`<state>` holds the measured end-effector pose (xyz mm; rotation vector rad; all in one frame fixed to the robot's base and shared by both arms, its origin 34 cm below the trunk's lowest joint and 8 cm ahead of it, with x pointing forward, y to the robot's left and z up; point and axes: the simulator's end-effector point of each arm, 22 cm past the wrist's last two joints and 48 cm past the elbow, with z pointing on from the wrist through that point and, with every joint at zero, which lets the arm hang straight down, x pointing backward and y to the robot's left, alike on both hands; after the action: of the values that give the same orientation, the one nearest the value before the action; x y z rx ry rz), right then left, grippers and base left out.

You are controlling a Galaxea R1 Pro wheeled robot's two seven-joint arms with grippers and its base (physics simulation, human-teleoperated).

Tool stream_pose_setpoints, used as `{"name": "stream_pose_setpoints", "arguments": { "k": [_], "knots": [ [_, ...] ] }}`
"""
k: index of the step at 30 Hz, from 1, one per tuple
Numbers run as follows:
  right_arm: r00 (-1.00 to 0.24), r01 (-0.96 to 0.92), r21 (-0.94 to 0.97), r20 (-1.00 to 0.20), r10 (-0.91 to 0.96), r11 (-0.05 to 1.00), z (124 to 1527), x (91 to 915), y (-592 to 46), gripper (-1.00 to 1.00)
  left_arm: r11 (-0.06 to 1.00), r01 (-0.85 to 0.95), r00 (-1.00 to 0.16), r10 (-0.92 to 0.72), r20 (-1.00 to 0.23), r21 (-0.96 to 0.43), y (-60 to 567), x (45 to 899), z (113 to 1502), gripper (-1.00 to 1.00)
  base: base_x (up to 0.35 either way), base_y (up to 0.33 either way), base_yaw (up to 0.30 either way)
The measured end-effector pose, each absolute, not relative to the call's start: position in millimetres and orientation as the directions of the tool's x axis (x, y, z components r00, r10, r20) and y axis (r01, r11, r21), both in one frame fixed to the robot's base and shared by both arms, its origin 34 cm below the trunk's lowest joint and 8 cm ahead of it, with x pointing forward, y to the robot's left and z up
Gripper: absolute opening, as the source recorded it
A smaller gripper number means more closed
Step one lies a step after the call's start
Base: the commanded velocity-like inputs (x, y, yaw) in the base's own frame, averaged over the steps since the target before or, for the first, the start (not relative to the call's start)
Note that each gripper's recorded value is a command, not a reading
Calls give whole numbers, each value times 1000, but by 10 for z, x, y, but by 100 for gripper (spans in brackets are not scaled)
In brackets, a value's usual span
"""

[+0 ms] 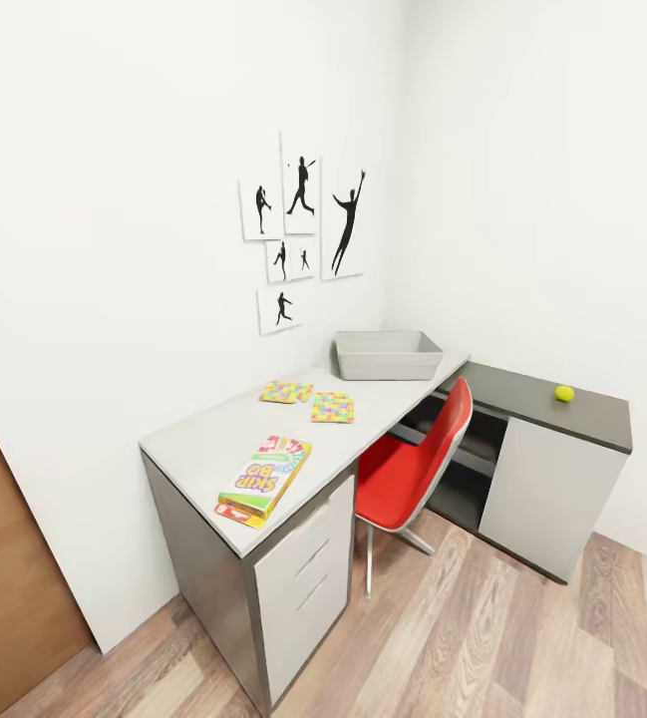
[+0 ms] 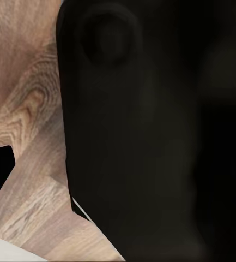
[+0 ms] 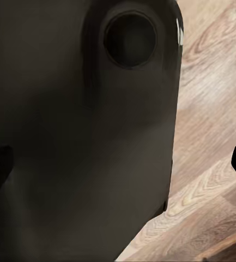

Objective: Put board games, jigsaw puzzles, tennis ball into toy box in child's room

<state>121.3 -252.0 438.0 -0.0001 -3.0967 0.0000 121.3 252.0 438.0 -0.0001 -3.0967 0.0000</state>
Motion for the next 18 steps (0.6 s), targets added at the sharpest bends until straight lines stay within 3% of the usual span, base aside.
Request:
{"name": "stream_pose_setpoints", "arguments": {
  "k": [18],
  "knots": [
    [-999, -9, 7, 39, -9, 1000, 4380, 1223, -2479, 100, 1000, -3, -999, -2, 38, -16, 2398, 1242, 4380, 100, 0, 0, 0]
  ]
}}
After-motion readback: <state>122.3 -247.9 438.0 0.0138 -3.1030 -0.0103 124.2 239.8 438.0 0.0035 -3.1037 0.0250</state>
